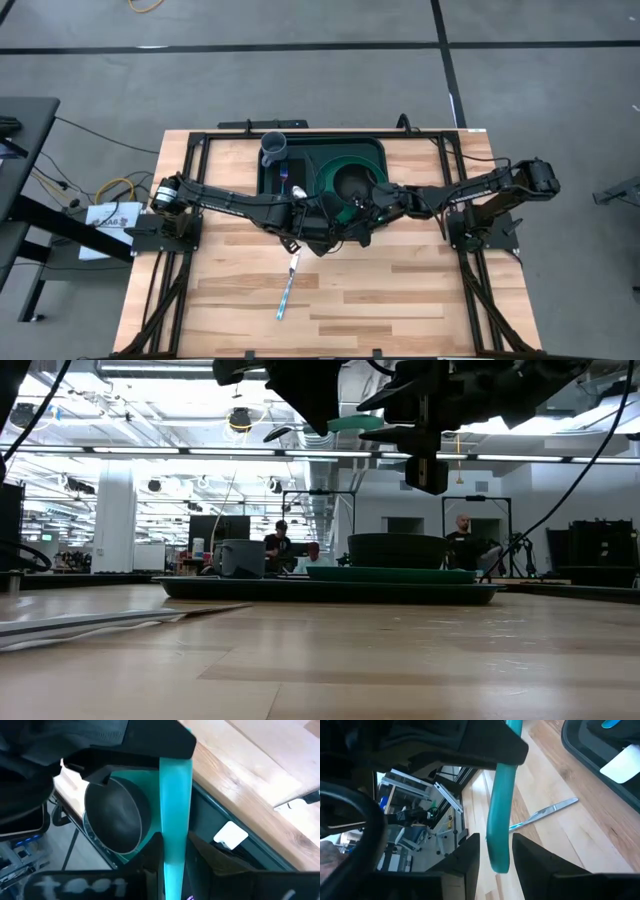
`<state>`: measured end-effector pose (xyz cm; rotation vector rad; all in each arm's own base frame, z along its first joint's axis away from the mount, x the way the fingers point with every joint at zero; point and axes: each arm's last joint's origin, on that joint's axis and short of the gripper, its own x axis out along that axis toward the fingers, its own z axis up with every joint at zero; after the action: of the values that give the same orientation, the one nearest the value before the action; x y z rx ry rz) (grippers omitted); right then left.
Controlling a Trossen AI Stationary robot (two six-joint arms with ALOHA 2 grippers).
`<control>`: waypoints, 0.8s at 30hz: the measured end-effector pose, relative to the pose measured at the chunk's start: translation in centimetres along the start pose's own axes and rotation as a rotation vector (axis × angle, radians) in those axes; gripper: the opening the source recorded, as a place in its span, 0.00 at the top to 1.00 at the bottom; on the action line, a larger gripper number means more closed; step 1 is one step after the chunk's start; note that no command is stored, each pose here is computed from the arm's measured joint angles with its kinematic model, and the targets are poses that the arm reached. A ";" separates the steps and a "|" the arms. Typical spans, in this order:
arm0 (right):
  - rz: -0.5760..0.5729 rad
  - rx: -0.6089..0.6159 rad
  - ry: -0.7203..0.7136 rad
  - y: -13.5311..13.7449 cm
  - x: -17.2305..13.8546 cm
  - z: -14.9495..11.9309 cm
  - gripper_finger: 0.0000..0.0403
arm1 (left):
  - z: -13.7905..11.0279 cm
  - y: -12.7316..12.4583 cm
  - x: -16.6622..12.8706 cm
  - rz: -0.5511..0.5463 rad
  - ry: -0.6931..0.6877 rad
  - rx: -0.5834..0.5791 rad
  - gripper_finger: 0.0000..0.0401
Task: Set up tray
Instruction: Put the blue spoon to the right of the blue fork on the black napkin
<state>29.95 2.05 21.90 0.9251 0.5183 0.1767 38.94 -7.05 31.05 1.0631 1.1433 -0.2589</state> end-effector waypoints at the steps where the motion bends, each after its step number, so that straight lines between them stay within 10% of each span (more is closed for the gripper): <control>1: 0.000 0.000 0.000 0.0 0.0 0.0 0.73 | 0.0 0.0 0.0 0.003 0.001 0.000 0.91; 10: 0.007 -0.029 0.001 0.1 0.0 0.0 0.91 | 0.0 0.0 0.0 0.005 -0.001 -0.001 0.91; 24: 0.008 -0.039 -0.017 0.1 -0.1 0.1 0.91 | -0.1 0.2 0.0 0.069 0.059 -0.053 0.80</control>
<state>29.99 2.01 22.10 0.8905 0.4940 0.1855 38.99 -6.85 31.10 1.0676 1.1577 -0.1429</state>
